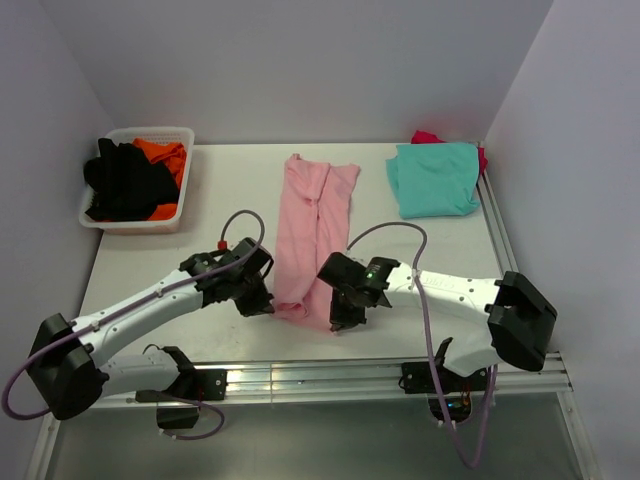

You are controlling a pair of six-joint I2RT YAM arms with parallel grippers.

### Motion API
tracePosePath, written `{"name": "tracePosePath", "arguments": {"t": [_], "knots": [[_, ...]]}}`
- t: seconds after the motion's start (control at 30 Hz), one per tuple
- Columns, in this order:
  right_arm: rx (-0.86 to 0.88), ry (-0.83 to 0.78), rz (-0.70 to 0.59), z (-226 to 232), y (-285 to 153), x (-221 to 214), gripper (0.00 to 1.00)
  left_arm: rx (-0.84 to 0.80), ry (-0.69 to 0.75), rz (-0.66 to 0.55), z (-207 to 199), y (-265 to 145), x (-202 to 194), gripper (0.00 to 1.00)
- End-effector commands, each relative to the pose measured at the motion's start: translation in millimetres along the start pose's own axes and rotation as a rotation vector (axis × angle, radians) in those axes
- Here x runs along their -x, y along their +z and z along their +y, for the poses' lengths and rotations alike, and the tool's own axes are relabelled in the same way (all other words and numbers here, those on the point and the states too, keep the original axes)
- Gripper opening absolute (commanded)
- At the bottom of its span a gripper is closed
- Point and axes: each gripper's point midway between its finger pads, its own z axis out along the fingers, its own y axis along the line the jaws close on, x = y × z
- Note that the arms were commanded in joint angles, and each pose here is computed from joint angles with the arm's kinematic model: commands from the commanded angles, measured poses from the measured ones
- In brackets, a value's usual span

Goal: Fold and stack the t-shirts
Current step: Fold the tshirt

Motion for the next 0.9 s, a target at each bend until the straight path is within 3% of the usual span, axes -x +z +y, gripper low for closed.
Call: {"name": "tracePosePath", "arguments": {"t": [0.0,0.33,0.87], "knots": [[-0.068,-0.006,-0.025,-9,-20,4,0.00,0.006,-0.004,-0.022,-2,-29,5,0.00],[-0.109,-0.057,-0.142,19,-58,49,0.00,-0.028,0.003,-0.059,-41,-48,36,0.00],[-0.173,-0.072,-0.151,15,-44,125,0.00,0.001,-0.017,-0.103,-69,-23,123,0.00]]}}
